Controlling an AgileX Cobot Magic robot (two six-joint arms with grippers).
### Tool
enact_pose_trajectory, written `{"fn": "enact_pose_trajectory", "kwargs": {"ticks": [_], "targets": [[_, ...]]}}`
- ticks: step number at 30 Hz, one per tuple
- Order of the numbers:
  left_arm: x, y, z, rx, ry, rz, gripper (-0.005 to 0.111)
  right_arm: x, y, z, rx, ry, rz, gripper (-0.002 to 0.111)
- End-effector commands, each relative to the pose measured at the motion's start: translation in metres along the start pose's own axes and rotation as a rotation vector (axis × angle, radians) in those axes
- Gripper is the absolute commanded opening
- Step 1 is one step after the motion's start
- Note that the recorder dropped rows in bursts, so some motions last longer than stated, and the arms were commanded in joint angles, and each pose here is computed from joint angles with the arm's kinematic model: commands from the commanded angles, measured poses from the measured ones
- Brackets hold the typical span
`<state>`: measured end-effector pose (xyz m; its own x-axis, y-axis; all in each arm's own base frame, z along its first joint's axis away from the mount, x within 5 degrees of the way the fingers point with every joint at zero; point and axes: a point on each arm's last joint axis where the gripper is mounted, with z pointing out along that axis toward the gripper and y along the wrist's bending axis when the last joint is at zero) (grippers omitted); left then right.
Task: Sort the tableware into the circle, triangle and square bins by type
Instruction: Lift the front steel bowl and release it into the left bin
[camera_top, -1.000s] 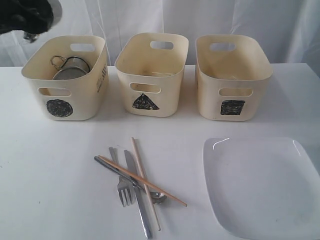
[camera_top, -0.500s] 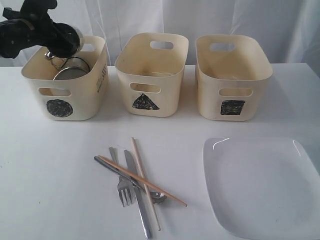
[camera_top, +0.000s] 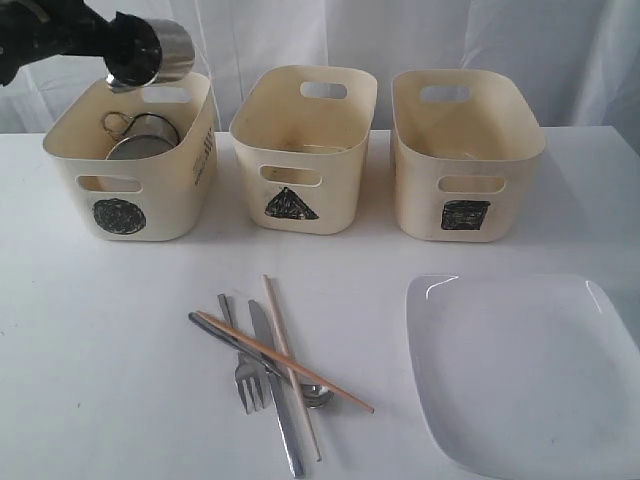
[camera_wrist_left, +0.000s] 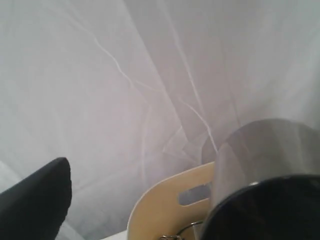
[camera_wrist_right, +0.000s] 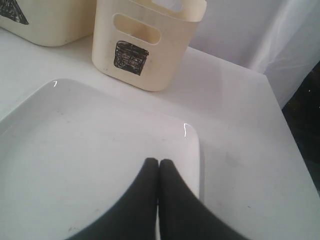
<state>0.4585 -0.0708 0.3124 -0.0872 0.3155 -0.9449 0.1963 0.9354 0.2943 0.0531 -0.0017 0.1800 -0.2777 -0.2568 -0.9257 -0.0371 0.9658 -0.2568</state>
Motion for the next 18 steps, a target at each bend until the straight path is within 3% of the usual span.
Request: {"fn": "enact_pose_trajectory", "kwargs": {"ticks": [1, 4, 7, 10, 18], "targets": [[0.008, -0.002, 0.0, 0.02, 0.092, -0.018, 0.097, -0.002, 0.0, 0.0, -0.002, -0.019, 0.009, 0.0], [0.021, -0.006, 0.007, 0.031, 0.133, -0.034, 0.097, -0.002, 0.0, 0.0, -0.002, -0.019, 0.009, 0.0], [0.016, -0.005, 0.002, 0.031, 0.167, -0.113, 0.097, -0.002, 0.0, 0.0, -0.002, -0.019, 0.009, 0.0], [0.01, 0.001, -0.004, 0.037, 0.243, -0.052, 0.097, -0.002, 0.0, 0.0, -0.002, -0.019, 0.009, 0.0], [0.008, 0.01, -0.014, 0.033, 0.357, -0.065, 0.097, -0.002, 0.0, 0.0, -0.002, -0.019, 0.009, 0.0]]}}
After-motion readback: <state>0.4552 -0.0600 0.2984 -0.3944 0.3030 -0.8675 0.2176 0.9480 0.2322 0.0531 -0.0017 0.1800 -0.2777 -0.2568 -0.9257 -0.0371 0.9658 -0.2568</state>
